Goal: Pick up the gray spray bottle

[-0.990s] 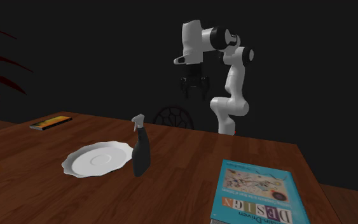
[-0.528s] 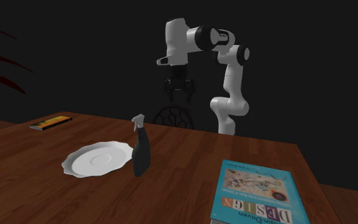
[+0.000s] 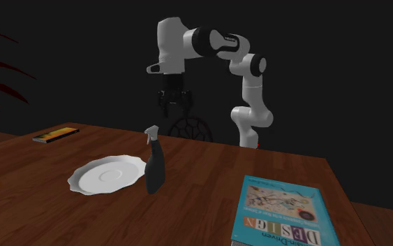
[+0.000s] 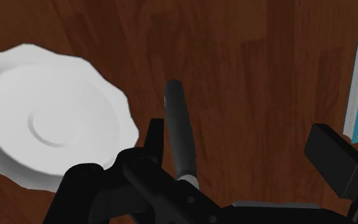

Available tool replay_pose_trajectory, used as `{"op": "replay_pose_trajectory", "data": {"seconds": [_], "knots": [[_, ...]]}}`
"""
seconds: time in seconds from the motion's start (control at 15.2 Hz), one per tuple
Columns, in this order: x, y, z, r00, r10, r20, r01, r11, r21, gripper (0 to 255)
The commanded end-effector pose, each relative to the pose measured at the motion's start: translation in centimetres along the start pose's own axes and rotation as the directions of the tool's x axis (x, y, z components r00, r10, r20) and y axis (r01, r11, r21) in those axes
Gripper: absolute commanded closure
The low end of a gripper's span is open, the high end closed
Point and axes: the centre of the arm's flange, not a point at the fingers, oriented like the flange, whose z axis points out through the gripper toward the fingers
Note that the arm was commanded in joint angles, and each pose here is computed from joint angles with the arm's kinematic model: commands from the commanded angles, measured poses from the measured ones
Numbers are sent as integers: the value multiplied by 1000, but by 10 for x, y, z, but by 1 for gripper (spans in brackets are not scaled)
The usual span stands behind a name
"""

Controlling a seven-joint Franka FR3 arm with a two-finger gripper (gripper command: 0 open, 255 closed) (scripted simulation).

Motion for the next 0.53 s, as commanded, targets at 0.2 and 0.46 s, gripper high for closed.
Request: {"op": "replay_pose_trajectory", "data": {"seconds": [0.2,0.46], "knots": [[63,16,0,1000,-21,-7,21,1000,-9,0],[73,20,16,1000,-24,-8,24,1000,-10,0]]}}
